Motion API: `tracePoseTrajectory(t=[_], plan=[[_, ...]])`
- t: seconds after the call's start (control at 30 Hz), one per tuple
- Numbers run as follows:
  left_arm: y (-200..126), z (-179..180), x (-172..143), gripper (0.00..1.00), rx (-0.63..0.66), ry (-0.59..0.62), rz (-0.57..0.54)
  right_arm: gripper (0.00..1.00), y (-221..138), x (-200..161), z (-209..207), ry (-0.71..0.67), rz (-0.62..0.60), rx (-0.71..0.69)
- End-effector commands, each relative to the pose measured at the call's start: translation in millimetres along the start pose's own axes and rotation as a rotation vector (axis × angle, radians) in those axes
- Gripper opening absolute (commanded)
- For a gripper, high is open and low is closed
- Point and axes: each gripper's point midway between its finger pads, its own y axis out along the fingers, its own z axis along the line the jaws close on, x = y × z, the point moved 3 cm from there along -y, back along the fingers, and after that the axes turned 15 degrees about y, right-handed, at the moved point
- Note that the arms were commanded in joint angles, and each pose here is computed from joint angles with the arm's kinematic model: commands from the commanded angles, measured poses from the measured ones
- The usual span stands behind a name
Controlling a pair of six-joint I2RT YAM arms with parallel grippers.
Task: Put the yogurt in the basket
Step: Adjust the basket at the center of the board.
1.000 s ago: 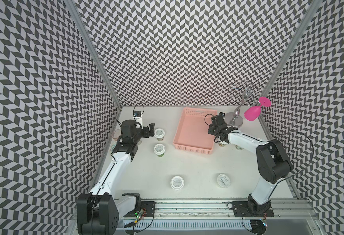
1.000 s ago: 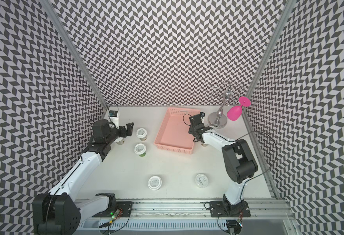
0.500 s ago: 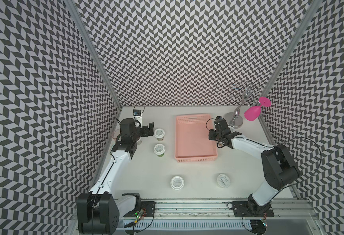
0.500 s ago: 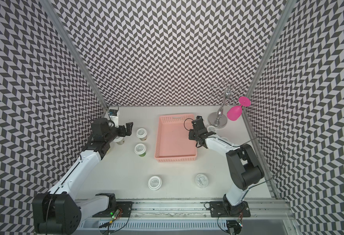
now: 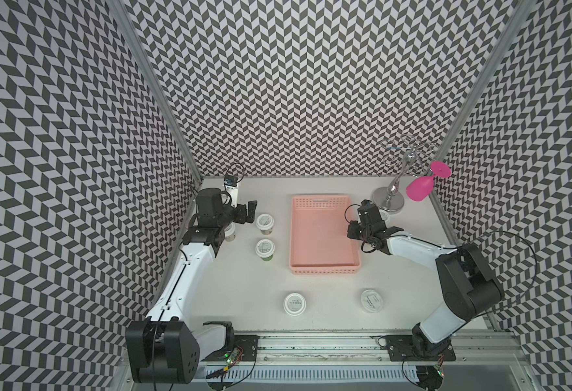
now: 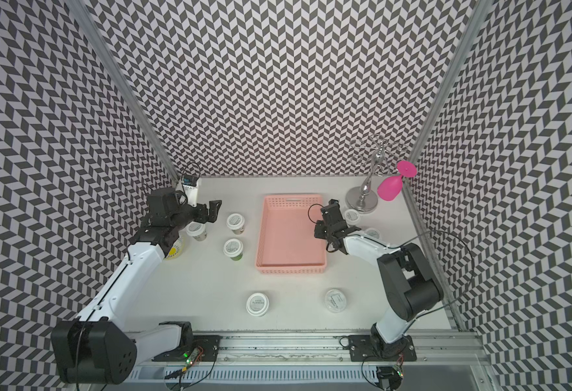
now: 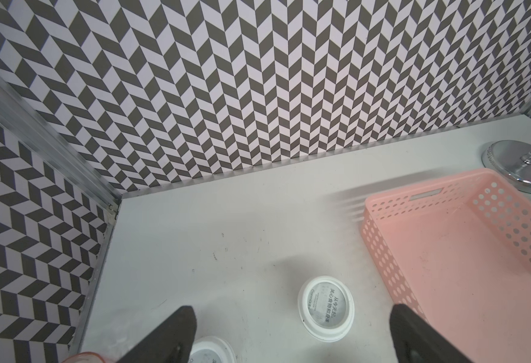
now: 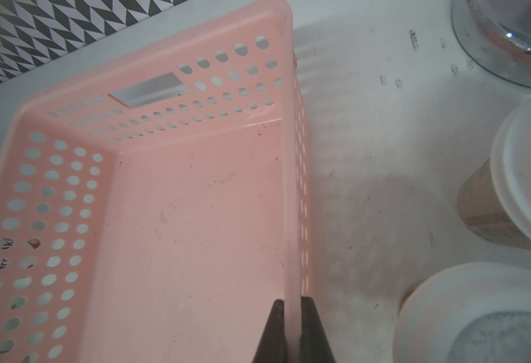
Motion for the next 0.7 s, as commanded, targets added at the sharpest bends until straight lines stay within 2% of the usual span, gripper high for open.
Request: tracePoseTrajectory(t=[0.0,0.13,0.4,0.67], plan=[[-0.8,-4.0,-0.6,1.00,-0.014,-0.002,0.037,0.06,2.0,10.5,17.1,0.041,-0.051,0.071],[3.2,-15.2,-6.1,1.00,-0.043,0.006,0.038,0.09,5.8,6.3,20.8,0.032,-0.049,0.085],[17.8,-27.1,-10.0,1.00,-0.065,0.027,0.078,0.33,7.4,9.9,19.8,-0.016,-0.059,0.053],[29.0,-31.2,-17.0,1.00,-0.066,0.033,0.141,0.45,-21.6,22.8,18.1,-0.044,-0.101,0.018]])
